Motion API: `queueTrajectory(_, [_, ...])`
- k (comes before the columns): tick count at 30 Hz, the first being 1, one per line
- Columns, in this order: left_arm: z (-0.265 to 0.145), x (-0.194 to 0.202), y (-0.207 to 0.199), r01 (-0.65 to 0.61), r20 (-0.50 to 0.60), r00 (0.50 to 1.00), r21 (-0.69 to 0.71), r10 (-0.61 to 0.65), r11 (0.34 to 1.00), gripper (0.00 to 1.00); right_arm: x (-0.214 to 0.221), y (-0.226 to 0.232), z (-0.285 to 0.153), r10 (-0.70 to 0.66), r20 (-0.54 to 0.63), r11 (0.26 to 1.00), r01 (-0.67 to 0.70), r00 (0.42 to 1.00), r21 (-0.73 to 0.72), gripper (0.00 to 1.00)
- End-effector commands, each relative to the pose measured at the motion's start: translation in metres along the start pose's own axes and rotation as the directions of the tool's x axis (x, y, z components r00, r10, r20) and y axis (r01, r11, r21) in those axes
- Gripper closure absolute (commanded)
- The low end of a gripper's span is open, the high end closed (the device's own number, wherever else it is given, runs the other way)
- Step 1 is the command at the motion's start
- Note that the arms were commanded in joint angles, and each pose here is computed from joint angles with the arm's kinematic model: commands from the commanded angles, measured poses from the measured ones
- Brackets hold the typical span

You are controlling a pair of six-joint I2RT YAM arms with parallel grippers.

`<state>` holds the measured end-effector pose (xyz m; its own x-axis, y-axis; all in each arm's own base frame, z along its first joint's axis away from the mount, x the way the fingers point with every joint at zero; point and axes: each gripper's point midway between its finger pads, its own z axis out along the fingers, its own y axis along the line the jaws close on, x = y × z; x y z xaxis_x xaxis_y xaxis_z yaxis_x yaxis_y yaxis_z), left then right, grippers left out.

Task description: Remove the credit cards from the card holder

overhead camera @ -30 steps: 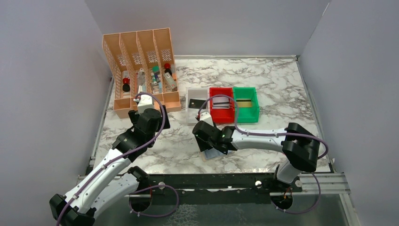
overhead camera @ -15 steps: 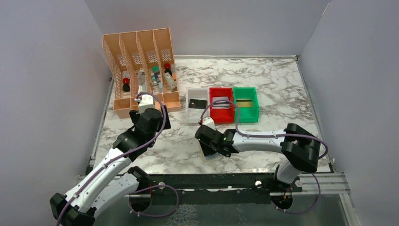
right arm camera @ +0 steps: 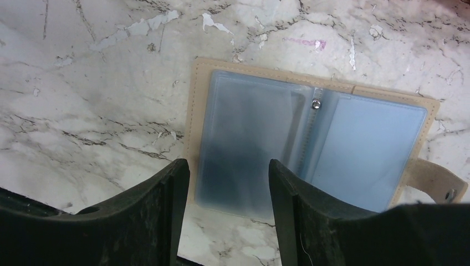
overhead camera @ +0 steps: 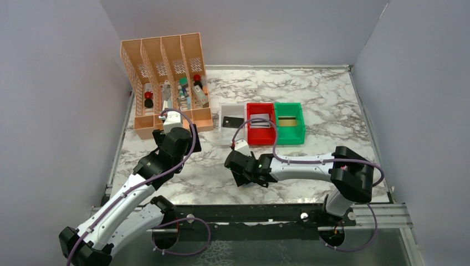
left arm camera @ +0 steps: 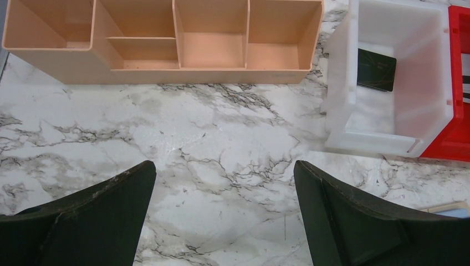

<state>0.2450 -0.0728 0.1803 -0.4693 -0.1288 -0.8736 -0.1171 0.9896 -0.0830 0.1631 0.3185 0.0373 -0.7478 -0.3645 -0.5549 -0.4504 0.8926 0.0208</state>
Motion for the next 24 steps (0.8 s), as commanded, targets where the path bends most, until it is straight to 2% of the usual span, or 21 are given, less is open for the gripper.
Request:
queueTrajectory(1, [-0.001,-0.008,-0.005,0.017,0.017,1.000,0.020,-0.018,1.000,0.01,-0.004,-0.005,-0.004,-0.002,0.025,0.997,0.000,1.000,0.074,0.41])
queueTrajectory(12, [-0.003,-0.009,-0.003,0.020,0.025,0.999,0.016,-0.021,1.000,0.01,0.005,0.010,0.002,-0.016,0.011,1.000,0.016,1.000,0.021,0.53])
queueTrajectory(19, [-0.003,-0.010,-0.003,0.021,0.026,0.999,0.019,-0.021,1.000,0.01,0.026,-0.002,0.018,-0.005,-0.052,0.994,0.011,0.999,0.108,0.54])
queueTrajectory(24, [-0.003,-0.010,-0.003,0.020,0.027,0.999,0.019,-0.021,1.000,0.01,0.035,-0.017,0.022,0.011,-0.067,0.981,0.002,0.998,0.193,0.70])
